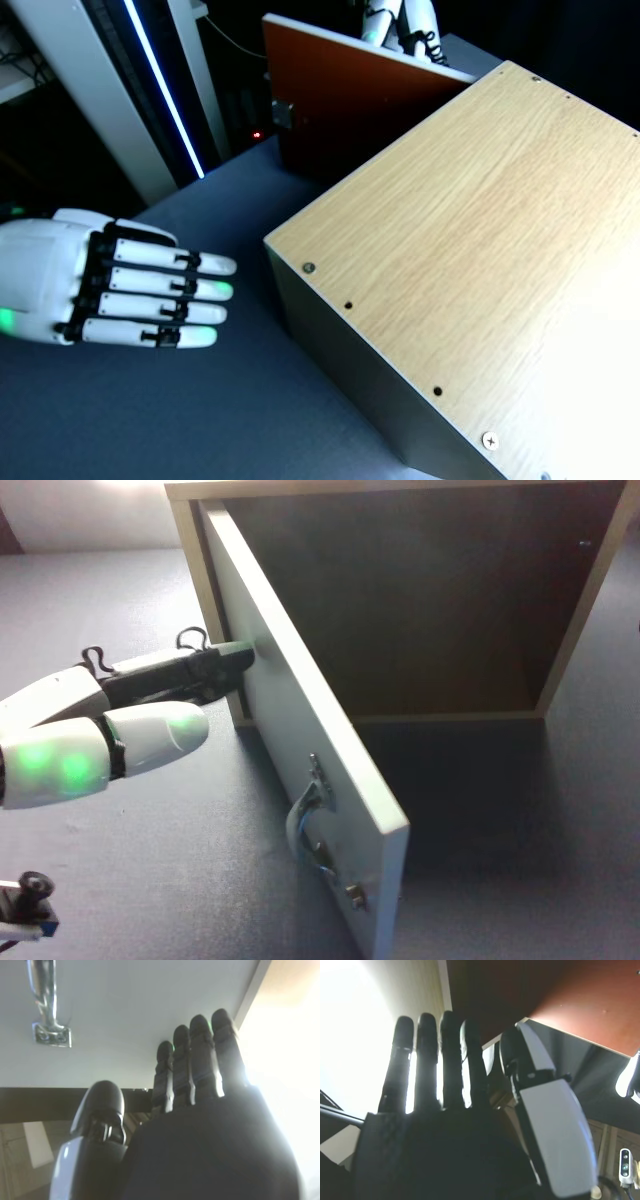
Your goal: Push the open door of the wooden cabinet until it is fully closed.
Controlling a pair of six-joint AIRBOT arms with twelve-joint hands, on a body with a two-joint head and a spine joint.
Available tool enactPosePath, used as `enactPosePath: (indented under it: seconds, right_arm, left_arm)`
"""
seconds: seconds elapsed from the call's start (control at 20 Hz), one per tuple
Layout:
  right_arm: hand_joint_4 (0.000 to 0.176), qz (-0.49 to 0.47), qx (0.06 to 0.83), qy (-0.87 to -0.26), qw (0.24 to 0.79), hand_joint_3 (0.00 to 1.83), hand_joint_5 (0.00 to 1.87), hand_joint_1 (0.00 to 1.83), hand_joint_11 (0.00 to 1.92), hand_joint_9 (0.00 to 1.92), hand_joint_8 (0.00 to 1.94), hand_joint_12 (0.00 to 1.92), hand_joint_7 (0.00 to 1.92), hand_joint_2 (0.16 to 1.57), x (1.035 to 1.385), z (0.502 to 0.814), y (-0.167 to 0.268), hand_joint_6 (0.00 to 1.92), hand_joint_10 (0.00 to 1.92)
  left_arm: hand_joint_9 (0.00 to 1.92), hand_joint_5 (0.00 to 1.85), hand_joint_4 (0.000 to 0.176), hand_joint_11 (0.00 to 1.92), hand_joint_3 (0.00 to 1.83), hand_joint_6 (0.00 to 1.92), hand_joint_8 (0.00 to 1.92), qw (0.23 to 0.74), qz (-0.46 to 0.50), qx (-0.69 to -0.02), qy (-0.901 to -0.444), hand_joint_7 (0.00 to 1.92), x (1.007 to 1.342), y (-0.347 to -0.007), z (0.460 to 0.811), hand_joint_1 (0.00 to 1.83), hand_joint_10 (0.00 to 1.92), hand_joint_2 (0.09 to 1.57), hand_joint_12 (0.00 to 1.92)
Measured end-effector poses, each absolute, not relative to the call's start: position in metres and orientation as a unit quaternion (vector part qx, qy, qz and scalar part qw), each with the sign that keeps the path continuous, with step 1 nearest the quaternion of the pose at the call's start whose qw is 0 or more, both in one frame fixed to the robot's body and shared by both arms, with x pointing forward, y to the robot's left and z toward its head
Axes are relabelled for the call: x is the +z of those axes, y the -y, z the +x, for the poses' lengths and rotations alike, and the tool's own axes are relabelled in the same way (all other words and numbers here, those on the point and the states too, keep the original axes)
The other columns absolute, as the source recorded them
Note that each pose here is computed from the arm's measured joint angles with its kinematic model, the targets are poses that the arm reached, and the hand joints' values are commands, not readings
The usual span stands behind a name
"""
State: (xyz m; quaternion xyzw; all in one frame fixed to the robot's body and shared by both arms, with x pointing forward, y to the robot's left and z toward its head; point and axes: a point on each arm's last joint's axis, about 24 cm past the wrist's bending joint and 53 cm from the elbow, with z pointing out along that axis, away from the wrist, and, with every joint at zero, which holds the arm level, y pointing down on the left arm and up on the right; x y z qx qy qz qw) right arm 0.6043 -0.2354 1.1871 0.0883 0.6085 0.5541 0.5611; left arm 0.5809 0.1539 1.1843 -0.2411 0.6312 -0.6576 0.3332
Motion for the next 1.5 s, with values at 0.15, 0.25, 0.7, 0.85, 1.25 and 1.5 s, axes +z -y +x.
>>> enactPosePath:
  seconds: [0.15, 0.25, 0.7, 0.85, 1.25, 1.5]
  right_arm:
    - [0.000, 0.089, 0.555, -0.608, 0.560, 0.00, 0.42, 0.63, 0.20, 0.34, 0.00, 0.34, 0.38, 1.38, 1.187, 0.604, 0.235, 0.00, 0.00]
    - [0.000, 0.090, 0.556, -0.608, 0.560, 0.00, 0.41, 0.62, 0.24, 0.34, 0.00, 0.28, 0.37, 1.40, 1.187, 0.605, 0.236, 0.00, 0.00]
    - [0.000, 0.091, 0.556, -0.608, 0.559, 0.00, 0.42, 0.62, 0.25, 0.35, 0.00, 0.23, 0.39, 1.39, 1.187, 0.605, 0.236, 0.00, 0.00]
    - [0.000, 0.091, 0.556, -0.608, 0.559, 0.00, 0.42, 0.58, 0.26, 0.35, 0.00, 0.22, 0.40, 1.39, 1.187, 0.605, 0.236, 0.00, 0.00]
    - [0.000, 0.091, 0.557, -0.607, 0.560, 0.00, 0.43, 0.59, 0.28, 0.37, 0.00, 0.18, 0.41, 1.39, 1.188, 0.605, 0.236, 0.00, 0.00]
    - [0.000, 0.092, 0.557, -0.607, 0.559, 0.00, 0.42, 0.62, 0.27, 0.35, 0.00, 0.17, 0.40, 1.39, 1.187, 0.605, 0.236, 0.00, 0.01]
  left_arm:
    - [0.29, 0.24, 0.043, 0.20, 0.00, 0.00, 0.01, 0.326, -0.245, -0.661, -0.630, 0.31, 1.179, -0.146, 0.585, 0.00, 0.00, 1.48, 0.02]
    - [0.33, 0.23, 0.041, 0.22, 0.00, 0.00, 0.01, 0.325, -0.243, -0.666, -0.626, 0.33, 1.181, -0.142, 0.587, 0.00, 0.02, 1.48, 0.03]
    - [0.36, 0.25, 0.067, 0.29, 0.00, 0.00, 0.00, 0.323, -0.241, -0.679, -0.613, 0.35, 1.185, -0.130, 0.598, 0.05, 0.01, 1.47, 0.07]
    - [0.34, 0.25, 0.048, 0.29, 0.00, 0.00, 0.00, 0.325, -0.236, -0.686, -0.607, 0.32, 1.190, -0.125, 0.603, 0.05, 0.00, 1.49, 0.06]
    - [0.27, 0.28, 0.034, 0.26, 0.00, 0.00, 0.00, 0.326, -0.219, -0.694, -0.604, 0.27, 1.198, -0.108, 0.615, 0.03, 0.00, 1.46, 0.04]
    - [0.32, 0.29, 0.000, 0.27, 0.00, 0.00, 0.01, 0.329, -0.195, -0.699, -0.604, 0.33, 1.210, -0.093, 0.621, 0.07, 0.01, 1.49, 0.03]
